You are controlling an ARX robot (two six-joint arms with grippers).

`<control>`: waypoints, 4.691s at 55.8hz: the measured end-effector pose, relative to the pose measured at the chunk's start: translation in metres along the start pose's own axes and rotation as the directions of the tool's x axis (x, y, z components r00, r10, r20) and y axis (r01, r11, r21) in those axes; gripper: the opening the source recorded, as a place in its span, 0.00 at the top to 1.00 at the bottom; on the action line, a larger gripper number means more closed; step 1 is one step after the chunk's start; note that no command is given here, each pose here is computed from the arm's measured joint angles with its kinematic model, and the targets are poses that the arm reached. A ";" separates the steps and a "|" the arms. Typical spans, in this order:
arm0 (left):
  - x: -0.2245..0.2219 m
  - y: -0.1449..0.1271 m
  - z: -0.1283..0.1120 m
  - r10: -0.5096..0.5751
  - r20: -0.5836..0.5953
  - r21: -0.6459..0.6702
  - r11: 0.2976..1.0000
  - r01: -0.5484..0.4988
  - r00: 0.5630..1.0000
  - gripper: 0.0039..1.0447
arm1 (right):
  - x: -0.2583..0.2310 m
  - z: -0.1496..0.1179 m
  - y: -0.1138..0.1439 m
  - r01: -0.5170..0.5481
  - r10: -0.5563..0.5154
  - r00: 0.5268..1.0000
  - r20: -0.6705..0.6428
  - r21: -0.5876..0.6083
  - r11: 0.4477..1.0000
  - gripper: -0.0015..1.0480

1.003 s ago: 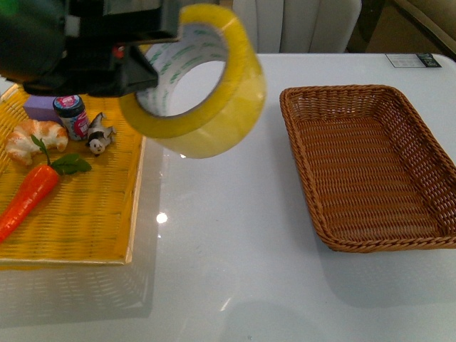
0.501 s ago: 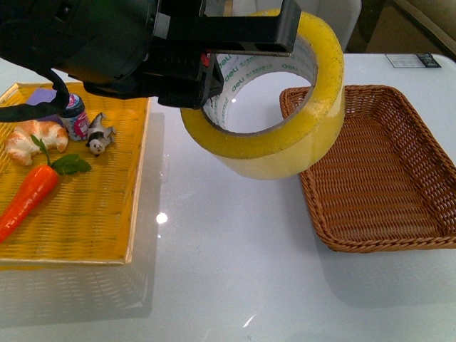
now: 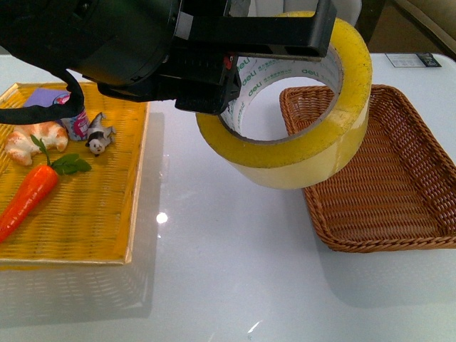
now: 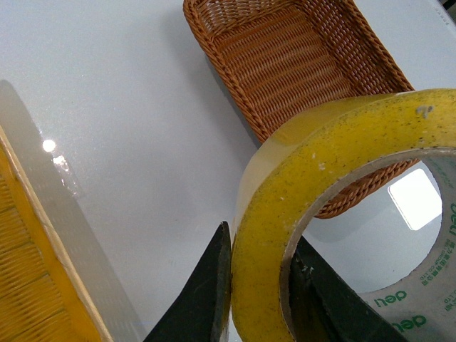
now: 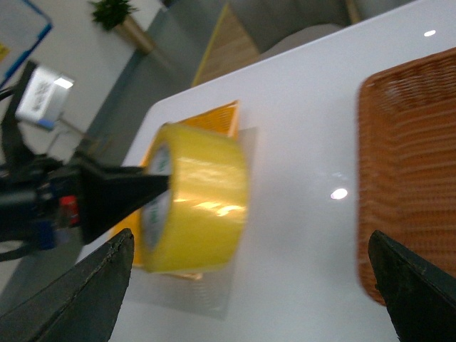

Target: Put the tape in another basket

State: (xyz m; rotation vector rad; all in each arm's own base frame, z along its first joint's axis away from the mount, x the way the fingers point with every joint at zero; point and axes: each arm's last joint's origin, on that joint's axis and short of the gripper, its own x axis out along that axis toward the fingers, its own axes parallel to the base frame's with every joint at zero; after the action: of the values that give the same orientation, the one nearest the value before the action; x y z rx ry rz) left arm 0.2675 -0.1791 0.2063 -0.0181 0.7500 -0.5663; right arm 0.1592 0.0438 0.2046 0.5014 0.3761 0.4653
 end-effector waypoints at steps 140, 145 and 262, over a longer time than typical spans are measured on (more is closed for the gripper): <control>-0.047 0.013 0.023 -0.068 0.162 -0.059 0.995 0.078 0.985 0.08 | 0.060 -0.012 -0.038 0.033 -0.028 0.999 -0.019 0.352 0.936 0.55; -0.060 0.020 0.018 0.169 0.432 -0.038 0.985 -0.169 0.886 0.19 | 0.053 -0.008 -0.042 0.039 -0.040 0.999 -0.004 0.354 0.935 0.55; -0.159 0.084 -0.161 0.473 0.661 -0.184 0.855 -0.485 0.583 0.99 | 0.150 -0.007 -0.201 0.296 -0.289 0.952 -0.105 0.567 0.769 0.09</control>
State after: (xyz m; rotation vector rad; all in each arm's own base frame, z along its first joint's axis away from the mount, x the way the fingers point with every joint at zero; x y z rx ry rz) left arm 0.1094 -0.0005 0.1709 -0.0079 -0.0147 -0.0046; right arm 0.3468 -0.0336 0.0574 1.0176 0.6033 0.0329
